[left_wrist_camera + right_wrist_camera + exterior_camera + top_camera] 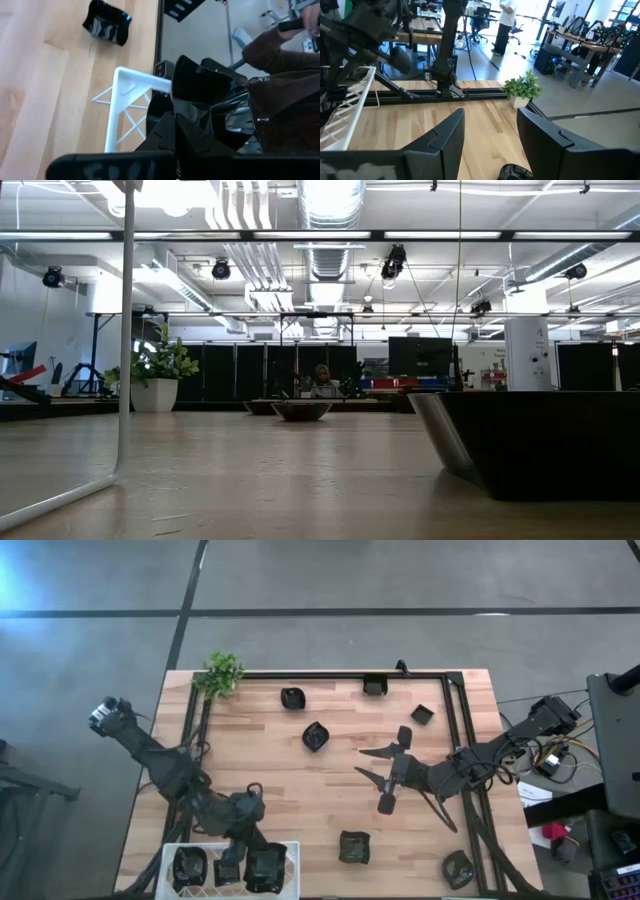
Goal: Pick & Place Mini shaped plates
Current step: Stack the black distorted square plate on top of the other black distorted square plate on the shelf
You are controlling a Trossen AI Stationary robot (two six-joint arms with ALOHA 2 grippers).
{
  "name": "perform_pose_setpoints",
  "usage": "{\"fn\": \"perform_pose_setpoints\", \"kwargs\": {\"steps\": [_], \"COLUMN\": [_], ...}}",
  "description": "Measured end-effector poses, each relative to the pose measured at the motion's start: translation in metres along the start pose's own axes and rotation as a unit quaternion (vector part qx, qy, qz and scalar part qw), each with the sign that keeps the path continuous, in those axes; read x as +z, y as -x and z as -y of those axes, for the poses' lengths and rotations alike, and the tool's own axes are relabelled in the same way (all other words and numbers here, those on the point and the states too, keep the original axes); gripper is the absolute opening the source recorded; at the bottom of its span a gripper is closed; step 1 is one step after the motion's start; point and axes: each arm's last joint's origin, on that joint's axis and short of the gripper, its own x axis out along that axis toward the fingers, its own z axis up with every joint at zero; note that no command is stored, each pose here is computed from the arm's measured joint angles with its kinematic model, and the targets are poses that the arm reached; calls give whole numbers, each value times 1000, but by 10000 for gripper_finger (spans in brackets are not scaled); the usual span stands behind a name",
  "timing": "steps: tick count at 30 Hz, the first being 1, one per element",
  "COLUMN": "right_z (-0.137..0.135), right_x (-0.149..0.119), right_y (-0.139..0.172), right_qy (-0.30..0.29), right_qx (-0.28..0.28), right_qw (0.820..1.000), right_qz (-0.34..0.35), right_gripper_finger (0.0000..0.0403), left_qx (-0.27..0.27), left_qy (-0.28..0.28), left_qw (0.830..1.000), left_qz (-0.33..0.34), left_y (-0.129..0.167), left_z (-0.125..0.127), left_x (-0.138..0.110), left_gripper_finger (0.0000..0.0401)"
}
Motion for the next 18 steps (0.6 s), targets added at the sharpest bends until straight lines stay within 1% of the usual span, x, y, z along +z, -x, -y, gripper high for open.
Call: {"fn": "perform_pose_setpoints", "kwargs": {"steps": [9, 18], "right_z": [0, 0], "right_x": [0, 0], "right_y": [0, 0], "right_qy": [0, 1], "right_qx": [0, 0], "right_qw": [1000, 1000], "right_qz": [0, 0], "right_gripper_finger": [178, 178], "left_qx": [27, 25], "left_qy": [11, 13], "left_qw": [999, 999], "left_qz": [-29, -28], "left_y": [-25, -25], "left_z": [-3, -2], "left_x": [-5, -5], "left_gripper_finger": [0, 0]}}
